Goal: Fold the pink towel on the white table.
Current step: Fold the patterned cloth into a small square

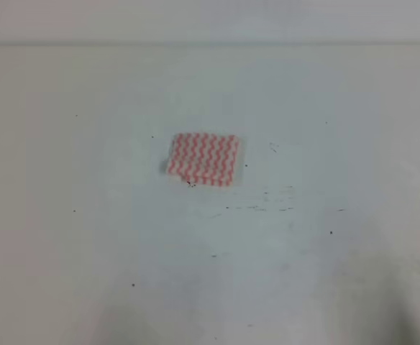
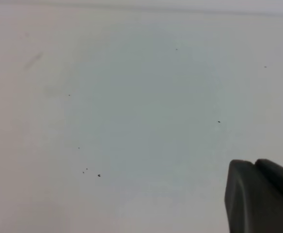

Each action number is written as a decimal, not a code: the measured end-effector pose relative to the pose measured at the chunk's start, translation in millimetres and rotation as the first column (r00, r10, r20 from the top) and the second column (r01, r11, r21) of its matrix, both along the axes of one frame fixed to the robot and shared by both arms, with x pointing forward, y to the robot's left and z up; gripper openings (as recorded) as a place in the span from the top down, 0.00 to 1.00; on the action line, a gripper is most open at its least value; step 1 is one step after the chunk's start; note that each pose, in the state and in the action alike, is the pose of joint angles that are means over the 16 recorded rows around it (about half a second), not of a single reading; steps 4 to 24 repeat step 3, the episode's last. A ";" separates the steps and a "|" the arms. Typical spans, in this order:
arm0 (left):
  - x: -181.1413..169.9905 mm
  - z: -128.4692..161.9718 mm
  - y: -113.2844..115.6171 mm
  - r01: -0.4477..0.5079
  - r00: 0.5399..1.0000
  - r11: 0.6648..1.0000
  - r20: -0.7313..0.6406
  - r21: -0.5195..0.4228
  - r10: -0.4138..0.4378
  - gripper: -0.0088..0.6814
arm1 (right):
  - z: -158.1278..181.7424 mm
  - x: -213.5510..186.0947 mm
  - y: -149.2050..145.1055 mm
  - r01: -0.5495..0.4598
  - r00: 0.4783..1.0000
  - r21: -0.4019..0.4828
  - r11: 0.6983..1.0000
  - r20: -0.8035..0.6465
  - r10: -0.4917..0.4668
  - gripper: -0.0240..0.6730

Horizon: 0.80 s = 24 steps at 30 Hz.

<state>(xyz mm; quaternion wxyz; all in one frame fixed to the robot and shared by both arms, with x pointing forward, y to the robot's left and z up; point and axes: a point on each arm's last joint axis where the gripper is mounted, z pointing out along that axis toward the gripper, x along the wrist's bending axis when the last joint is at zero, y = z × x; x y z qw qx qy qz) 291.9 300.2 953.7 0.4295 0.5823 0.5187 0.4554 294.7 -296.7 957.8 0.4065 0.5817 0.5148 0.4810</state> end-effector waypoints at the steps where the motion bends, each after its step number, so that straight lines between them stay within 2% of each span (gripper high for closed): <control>1: 0.0 0.1 0.0 0.000 1.000 1.000 0.001 0.000 0.000 0.99 | 0.2 -0.1 0.0 0.000 1.000 0.000 1.000 0.001 0.000 0.99; 24: 0.1 0.2 0.0 -0.001 1.000 1.000 0.000 0.000 0.001 0.99 | 0.2 0.0 0.0 0.000 1.000 0.000 1.000 0.001 0.000 0.99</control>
